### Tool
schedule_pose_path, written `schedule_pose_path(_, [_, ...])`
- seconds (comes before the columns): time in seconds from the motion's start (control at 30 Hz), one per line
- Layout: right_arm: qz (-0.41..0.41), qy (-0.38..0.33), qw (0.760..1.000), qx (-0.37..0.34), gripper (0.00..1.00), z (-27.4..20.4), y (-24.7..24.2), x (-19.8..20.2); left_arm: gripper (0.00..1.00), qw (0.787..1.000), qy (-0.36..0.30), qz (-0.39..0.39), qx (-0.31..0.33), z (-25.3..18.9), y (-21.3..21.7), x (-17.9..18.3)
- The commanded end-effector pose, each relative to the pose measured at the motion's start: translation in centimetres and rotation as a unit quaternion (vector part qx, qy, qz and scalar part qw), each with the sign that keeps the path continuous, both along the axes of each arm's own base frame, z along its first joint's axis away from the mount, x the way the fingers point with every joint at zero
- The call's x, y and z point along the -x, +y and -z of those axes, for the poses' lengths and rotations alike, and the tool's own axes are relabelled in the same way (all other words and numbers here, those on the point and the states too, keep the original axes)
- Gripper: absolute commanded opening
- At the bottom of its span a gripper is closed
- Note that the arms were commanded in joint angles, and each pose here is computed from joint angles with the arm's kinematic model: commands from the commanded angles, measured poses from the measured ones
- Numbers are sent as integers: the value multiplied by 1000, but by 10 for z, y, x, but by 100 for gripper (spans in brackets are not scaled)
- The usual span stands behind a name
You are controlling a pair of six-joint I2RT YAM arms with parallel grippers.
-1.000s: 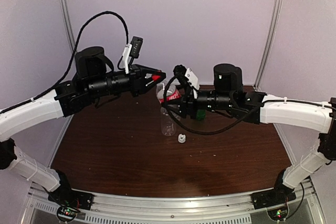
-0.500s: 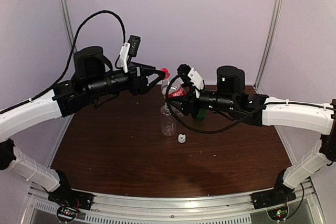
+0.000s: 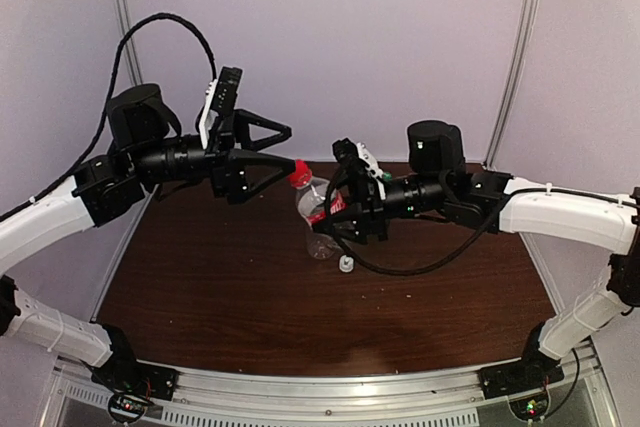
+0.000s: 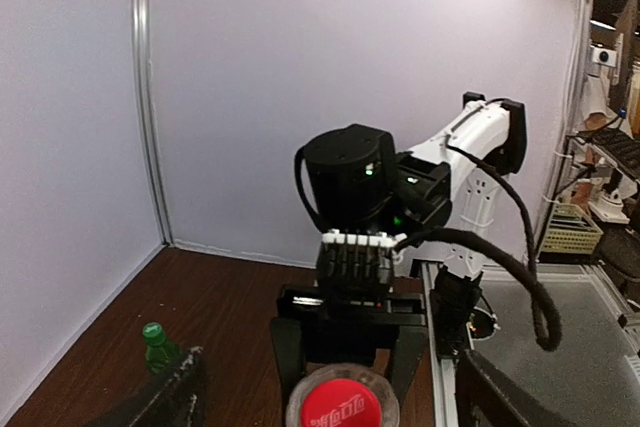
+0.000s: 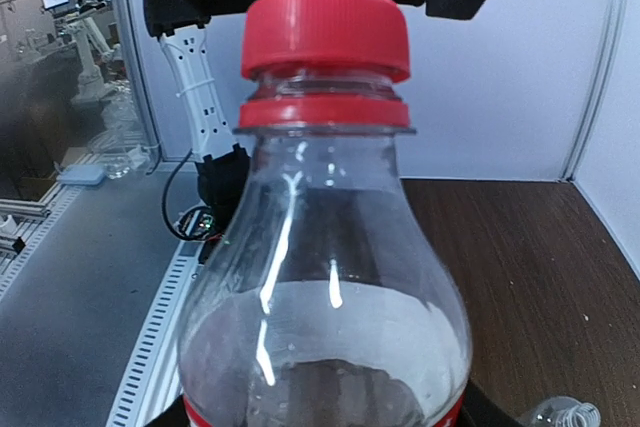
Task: Unscrew the bottle caps
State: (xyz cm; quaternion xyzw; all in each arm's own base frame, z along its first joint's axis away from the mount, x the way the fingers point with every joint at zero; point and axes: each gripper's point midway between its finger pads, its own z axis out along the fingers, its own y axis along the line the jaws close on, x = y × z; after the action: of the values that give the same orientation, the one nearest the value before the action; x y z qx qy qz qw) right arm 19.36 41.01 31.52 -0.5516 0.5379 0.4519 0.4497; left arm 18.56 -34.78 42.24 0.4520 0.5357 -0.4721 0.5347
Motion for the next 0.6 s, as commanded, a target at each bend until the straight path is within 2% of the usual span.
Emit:
schedule_pose_path(0.0, [-106, 25, 994, -23, 57, -19, 1, 28, 86, 993, -41, 115, 9, 0, -3, 37])
schedule_pose_path(0.1, [-136, 39, 990, -26, 57, -21, 3, 34, 81, 989, -34, 140, 7, 4, -7, 41])
schedule_pose_path(0.27, [-145, 47, 988, -26, 57, -21, 4, 34, 61, 986, -21, 163, 3, 8, -14, 41])
schedule_pose_path(0.57, [-136, 48, 989, -27, 56, -20, 4, 30, 37, 987, -14, 163, 5, 9, -16, 39])
